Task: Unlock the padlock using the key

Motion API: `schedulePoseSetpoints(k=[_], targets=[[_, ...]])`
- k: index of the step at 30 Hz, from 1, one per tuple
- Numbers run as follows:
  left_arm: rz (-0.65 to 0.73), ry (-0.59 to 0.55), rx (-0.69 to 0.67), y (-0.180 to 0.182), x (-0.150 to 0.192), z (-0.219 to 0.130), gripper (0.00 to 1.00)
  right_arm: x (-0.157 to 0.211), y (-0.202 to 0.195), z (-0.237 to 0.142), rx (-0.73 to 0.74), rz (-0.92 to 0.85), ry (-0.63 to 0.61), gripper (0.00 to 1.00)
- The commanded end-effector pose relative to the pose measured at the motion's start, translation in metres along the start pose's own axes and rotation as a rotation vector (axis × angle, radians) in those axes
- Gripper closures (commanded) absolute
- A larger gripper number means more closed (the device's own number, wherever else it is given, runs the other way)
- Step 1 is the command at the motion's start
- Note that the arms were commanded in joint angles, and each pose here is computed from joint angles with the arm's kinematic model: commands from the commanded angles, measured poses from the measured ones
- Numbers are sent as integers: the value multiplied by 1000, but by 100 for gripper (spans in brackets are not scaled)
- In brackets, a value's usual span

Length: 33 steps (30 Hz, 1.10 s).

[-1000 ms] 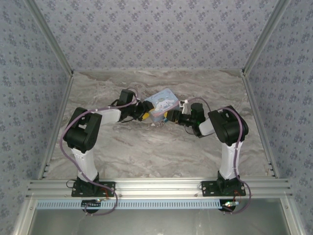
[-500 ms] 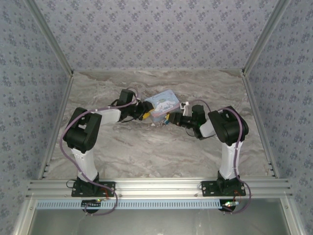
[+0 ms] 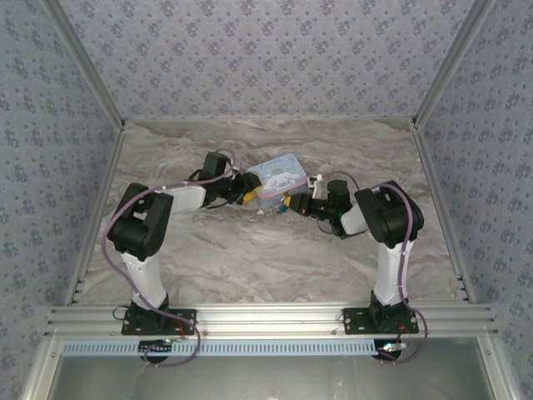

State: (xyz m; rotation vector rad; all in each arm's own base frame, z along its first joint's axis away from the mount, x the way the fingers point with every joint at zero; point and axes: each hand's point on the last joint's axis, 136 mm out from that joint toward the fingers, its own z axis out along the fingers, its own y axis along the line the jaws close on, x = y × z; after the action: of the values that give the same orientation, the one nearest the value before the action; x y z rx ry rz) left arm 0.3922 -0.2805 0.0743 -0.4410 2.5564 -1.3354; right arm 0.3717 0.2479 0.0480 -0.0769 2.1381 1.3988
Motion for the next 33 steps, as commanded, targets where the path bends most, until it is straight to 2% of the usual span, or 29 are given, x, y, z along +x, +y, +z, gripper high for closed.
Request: schedulePoseSetpoints(k=[1, 26, 33], targets=[[-27, 9, -73, 24, 8, -3, 51, -6, 10, -4, -19, -40, -18, 98], [-38, -2, -97, 38, 9, -11, 51, -41, 4, -40, 52, 60, -213, 100], [-43, -16, -101, 41, 3, -15, 48, -34, 8, -52, 91, 33, -173, 100]])
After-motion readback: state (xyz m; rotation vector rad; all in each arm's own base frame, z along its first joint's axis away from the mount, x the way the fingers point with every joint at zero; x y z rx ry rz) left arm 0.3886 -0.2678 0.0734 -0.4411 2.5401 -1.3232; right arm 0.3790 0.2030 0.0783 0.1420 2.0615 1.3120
